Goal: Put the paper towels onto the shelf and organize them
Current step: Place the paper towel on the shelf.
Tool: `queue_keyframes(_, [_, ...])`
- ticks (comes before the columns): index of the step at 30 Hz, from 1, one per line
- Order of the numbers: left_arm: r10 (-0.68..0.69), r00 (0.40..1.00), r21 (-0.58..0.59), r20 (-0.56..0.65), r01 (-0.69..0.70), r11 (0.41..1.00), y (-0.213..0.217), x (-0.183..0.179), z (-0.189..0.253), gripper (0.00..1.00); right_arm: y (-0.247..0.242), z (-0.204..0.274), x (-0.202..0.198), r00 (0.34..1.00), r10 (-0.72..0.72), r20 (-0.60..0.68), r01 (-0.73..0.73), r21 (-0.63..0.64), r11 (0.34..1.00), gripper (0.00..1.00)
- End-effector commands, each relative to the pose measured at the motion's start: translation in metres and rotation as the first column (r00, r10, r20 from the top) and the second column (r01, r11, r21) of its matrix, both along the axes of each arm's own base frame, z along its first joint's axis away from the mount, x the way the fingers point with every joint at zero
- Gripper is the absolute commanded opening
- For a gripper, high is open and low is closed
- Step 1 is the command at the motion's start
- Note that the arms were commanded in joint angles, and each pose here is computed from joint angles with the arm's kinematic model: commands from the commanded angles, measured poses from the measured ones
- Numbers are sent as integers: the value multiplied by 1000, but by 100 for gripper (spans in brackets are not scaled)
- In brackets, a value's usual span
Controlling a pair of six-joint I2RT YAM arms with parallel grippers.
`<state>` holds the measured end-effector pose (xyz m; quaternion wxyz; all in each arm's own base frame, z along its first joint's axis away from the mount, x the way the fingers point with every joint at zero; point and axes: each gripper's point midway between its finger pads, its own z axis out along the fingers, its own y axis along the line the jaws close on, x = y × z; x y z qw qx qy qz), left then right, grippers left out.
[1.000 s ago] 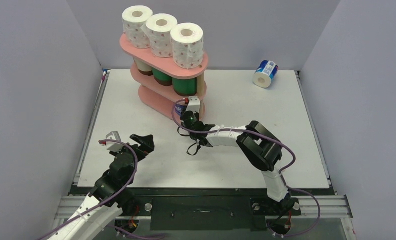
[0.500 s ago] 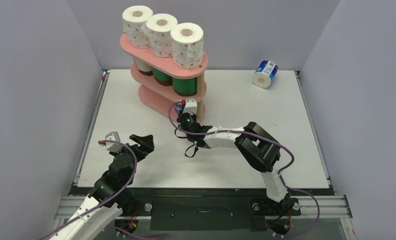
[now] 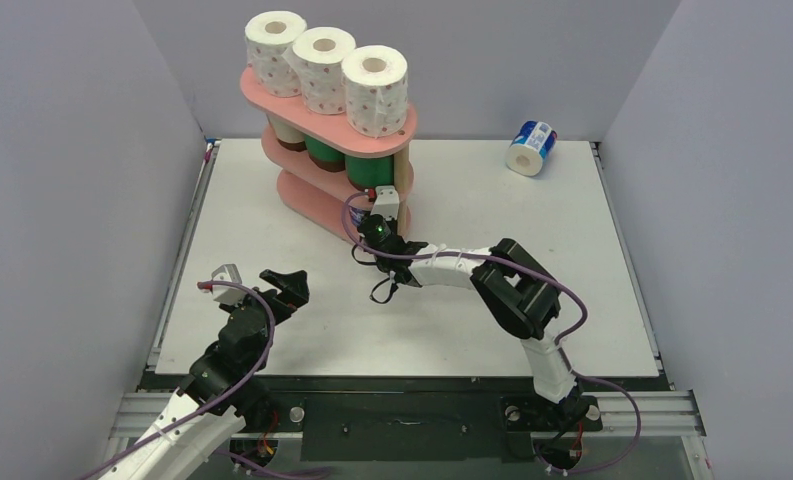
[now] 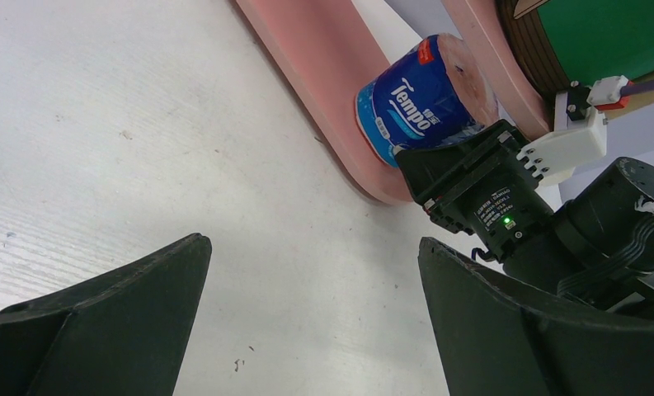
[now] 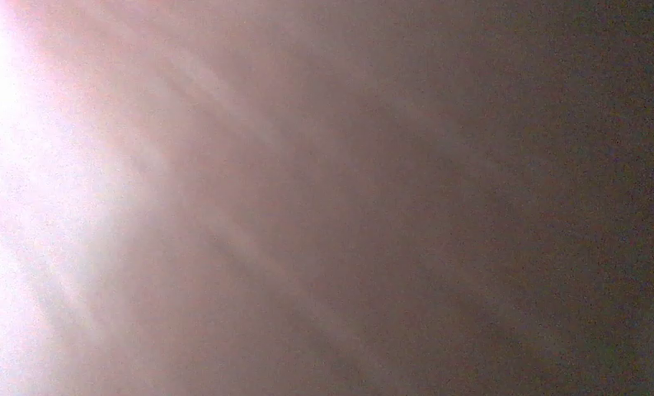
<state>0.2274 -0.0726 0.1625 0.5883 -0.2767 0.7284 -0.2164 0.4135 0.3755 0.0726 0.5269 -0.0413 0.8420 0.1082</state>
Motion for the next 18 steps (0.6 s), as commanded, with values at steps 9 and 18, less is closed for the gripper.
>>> queue_keyframes(9, [-4, 1000, 2, 12, 4, 1000, -1, 2, 3, 97, -3, 18, -5, 999, 6, 47, -6, -8, 1000, 20])
queue_keyframes(18, [-4, 1000, 8, 19, 3, 1000, 0, 2, 8, 97, -49, 58, -60, 998, 10, 57, -10, -12, 1000, 31])
